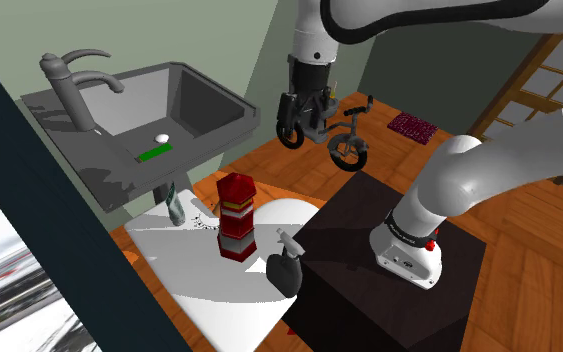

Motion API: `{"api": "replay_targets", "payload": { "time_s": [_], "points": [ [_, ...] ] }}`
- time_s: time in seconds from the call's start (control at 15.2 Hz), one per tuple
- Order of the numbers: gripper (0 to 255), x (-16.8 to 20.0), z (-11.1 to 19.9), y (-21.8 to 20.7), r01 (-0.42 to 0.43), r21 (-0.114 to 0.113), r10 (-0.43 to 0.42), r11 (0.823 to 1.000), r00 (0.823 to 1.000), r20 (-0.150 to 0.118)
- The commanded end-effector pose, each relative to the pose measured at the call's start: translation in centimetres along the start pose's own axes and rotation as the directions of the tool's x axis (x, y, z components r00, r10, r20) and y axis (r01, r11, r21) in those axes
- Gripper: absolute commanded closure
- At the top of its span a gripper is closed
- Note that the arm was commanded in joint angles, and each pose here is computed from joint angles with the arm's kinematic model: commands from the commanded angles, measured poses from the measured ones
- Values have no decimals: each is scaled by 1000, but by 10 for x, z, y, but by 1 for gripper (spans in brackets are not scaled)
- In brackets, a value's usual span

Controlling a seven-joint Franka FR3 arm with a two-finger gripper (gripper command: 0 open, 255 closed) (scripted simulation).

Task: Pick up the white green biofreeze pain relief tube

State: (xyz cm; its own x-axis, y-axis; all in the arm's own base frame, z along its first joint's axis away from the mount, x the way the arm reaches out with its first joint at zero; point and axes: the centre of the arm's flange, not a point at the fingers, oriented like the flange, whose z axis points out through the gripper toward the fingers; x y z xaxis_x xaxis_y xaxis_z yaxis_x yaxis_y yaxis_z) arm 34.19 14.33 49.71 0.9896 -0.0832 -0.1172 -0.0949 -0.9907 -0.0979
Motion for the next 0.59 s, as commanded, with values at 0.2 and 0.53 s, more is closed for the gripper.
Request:
{"api": "replay_targets", "payload": {
  "time_s": [0.2, 0.53],
  "points": [
    [0, 26, 36, -53, -136, 19, 136, 991, 990, 26],
    [0, 58, 68, -100, -266, 32, 265, 963, 963, 54]
  ]
}}
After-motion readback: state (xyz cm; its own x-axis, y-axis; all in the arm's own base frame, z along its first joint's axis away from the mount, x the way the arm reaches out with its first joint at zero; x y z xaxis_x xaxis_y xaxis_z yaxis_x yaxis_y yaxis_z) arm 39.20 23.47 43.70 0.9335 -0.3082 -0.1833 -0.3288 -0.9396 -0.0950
